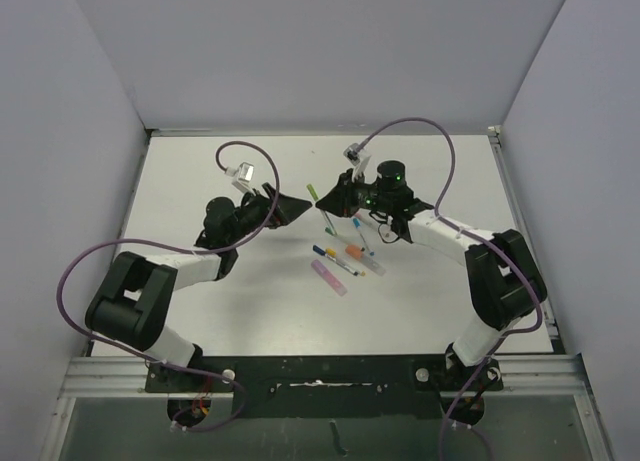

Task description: Open the pen caps

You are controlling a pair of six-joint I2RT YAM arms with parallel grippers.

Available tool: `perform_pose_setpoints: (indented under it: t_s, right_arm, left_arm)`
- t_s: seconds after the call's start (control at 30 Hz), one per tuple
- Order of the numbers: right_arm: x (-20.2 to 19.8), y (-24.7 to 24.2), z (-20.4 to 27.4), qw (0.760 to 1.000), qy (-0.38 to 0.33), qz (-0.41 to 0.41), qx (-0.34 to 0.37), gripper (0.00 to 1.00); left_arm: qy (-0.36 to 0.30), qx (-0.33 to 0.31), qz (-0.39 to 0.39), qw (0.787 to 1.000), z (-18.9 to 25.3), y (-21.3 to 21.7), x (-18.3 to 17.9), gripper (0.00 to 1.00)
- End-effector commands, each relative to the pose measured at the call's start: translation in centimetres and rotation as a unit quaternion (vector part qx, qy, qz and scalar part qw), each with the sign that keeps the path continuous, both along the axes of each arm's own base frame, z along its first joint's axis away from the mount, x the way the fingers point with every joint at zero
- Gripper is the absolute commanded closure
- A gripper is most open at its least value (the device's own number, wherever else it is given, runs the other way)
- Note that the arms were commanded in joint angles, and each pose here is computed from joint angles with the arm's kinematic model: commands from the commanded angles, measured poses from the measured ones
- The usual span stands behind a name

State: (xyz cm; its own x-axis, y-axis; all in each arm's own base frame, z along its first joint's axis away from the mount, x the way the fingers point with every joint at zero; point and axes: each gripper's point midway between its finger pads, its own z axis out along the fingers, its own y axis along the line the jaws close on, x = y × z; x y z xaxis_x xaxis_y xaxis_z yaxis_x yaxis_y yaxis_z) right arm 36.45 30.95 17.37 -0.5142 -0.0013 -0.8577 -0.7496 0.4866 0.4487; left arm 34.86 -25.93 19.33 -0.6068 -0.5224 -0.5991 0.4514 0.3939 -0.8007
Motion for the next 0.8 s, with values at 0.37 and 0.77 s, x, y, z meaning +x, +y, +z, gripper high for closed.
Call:
perform_pose_setpoints:
  t_s: [0.37,0.77]
  right_arm:
    - [-2.5,3.5,2.8,0.996,-0.037,0.056,0.058,1.00]
    - [-3.2,4.3,1.8,0.996,-0.025,0.067,0.055,1.00]
  left_arm:
    - [-0.051,-0.079,-0.024,0.995,2.1,-1.0,0.3,0.40]
    - [-0.067,-0.083,-0.012,0.994,2.4,-0.4,0.0,0.56]
